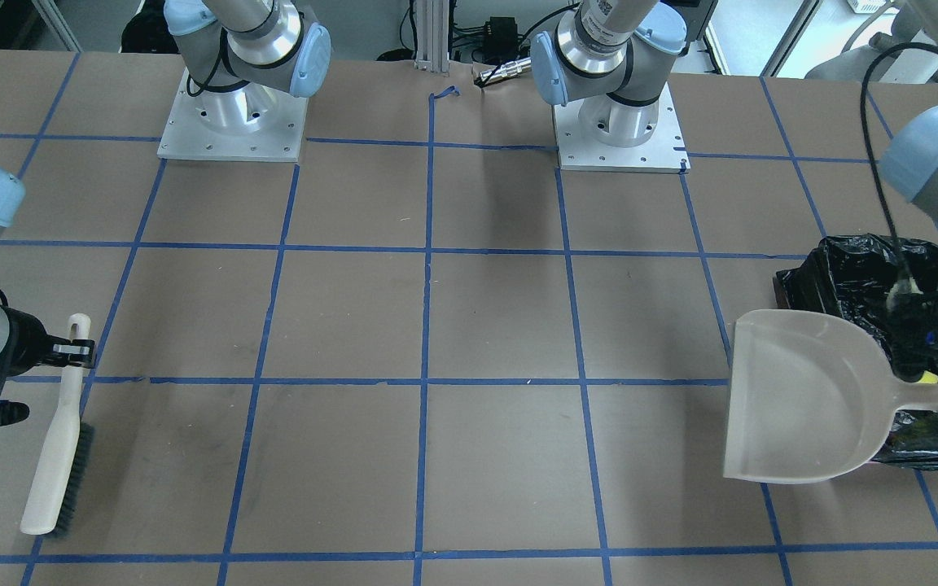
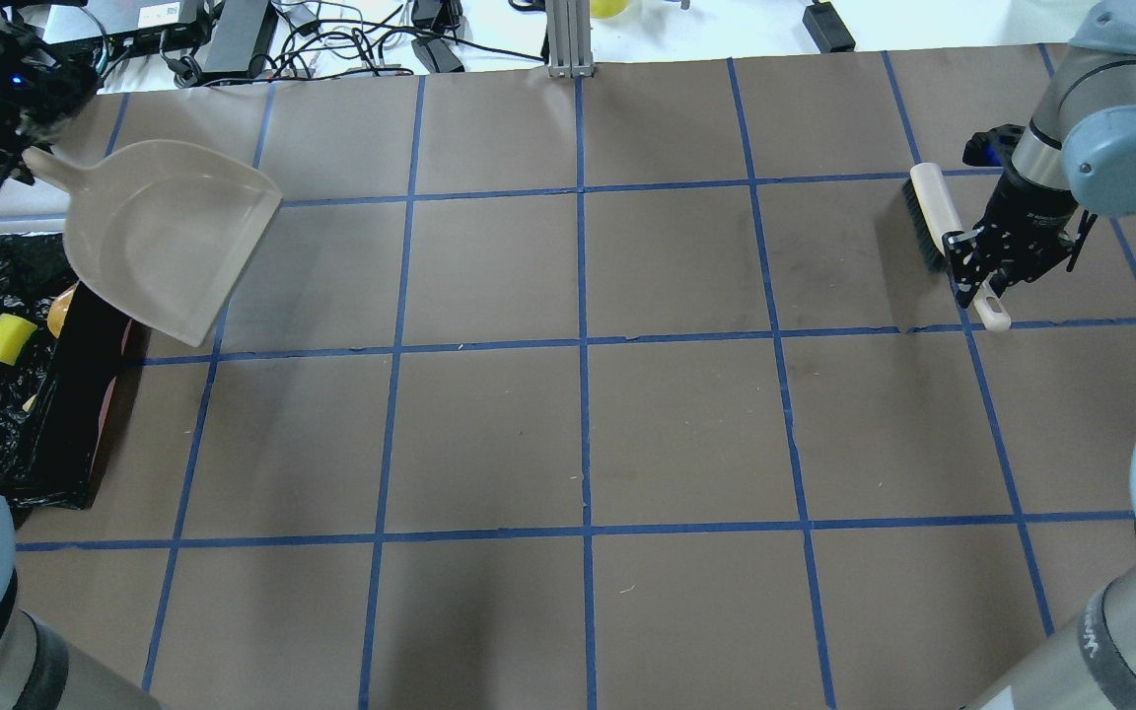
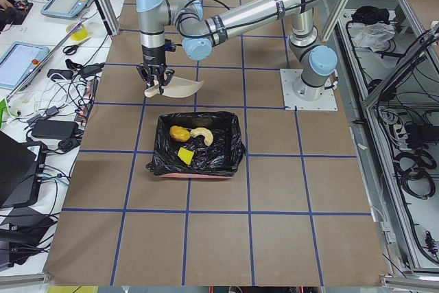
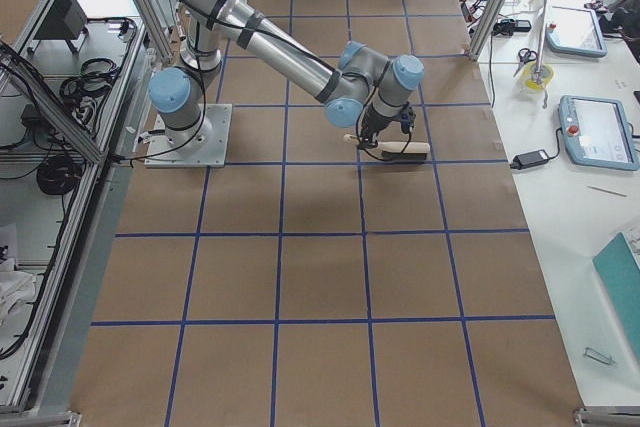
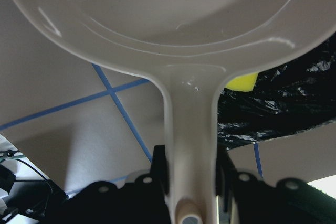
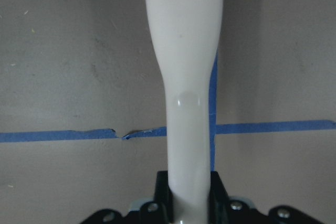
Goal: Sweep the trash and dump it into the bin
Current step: 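Lower the empty dustpan with the left gripper while the right sets down the brush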
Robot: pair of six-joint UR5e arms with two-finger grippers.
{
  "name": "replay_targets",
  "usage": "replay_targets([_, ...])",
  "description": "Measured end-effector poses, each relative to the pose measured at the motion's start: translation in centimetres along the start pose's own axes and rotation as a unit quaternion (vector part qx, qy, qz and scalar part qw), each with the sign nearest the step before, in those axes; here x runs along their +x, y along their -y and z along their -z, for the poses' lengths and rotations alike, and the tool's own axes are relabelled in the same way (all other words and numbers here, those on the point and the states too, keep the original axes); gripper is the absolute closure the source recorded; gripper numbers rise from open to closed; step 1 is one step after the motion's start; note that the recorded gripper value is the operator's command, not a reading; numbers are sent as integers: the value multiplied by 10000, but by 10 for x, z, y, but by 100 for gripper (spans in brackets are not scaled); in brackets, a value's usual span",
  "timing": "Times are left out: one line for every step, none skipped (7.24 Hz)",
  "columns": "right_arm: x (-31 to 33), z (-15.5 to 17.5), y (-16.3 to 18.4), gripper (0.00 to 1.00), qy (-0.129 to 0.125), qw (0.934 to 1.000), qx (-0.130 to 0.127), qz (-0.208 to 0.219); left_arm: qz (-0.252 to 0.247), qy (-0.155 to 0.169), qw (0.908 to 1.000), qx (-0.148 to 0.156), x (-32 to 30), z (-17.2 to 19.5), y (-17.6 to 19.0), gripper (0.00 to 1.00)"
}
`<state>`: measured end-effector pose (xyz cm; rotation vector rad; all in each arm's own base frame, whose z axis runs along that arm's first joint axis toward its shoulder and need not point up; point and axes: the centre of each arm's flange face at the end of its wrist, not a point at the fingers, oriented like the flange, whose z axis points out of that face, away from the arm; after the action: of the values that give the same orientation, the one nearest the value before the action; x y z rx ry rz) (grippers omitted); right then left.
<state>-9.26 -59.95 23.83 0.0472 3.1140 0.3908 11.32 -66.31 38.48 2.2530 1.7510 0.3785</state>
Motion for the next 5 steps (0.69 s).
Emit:
replay_targets([0, 0, 0, 50, -8, 10000, -3, 3, 175, -22, 9996, 229, -9, -11, 35, 100])
replay_targets([0, 0, 0, 33, -13, 10000, -1, -1, 389, 39, 9975, 589, -18, -21, 63, 100])
replay_targets([0, 0, 0, 3, -17, 10000, 7, -6, 683, 60, 9926, 1006, -27, -35, 84, 100])
replay_targets([1, 1, 0, 0, -25, 10000, 28, -24, 888, 1, 9875, 1300, -35, -49, 103, 100])
replay_targets([1, 7, 0, 0, -47, 9999, 78, -59, 964, -52, 9847, 1449, -40, -58, 116, 100])
